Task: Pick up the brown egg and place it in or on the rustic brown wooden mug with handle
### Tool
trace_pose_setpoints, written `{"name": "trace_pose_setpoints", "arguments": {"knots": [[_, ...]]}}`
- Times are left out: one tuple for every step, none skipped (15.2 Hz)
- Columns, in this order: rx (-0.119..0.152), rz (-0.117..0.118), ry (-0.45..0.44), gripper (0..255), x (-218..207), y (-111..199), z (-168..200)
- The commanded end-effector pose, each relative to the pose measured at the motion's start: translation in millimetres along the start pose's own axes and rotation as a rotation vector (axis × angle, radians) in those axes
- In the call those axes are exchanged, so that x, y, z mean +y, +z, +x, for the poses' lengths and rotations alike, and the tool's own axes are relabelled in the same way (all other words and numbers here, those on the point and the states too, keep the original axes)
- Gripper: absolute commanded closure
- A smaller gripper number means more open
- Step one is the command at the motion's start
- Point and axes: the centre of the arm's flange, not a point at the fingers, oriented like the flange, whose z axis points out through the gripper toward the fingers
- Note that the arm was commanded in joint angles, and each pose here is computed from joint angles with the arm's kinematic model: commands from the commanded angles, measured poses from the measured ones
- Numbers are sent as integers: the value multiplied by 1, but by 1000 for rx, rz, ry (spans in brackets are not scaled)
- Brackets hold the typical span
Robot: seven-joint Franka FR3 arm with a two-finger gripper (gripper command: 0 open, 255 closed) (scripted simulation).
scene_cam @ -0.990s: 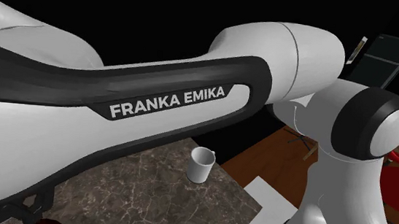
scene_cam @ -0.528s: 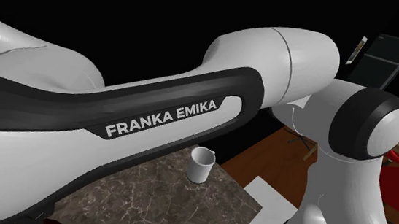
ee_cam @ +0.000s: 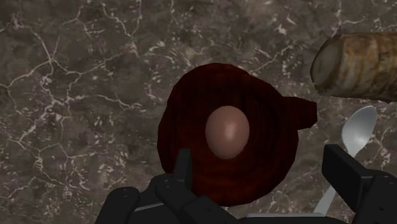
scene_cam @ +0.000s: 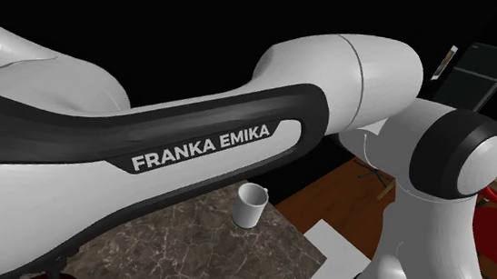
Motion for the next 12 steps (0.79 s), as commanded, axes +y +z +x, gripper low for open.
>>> {"name": "trace_pose_setpoints", "arguments": {"knots": [[0, 0, 0, 0, 0, 0, 0], [0, 0, 0, 0, 0, -13, 0], [0, 0, 0, 0, 0, -26, 0], [0, 0, 0, 0, 0, -40, 0], [0, 0, 0, 0, 0, -50, 0], [0, 0, 0, 0, 0, -50, 0], [0, 0, 0, 0, 0, -50, 0], [0, 0, 0, 0, 0, -50, 0], [0, 0, 0, 0, 0, -50, 0], [0, 0, 0, 0, 0, -50, 0], [0, 0, 0, 0, 0, -50, 0], [0, 0, 0, 0, 0, -50, 0]]}}
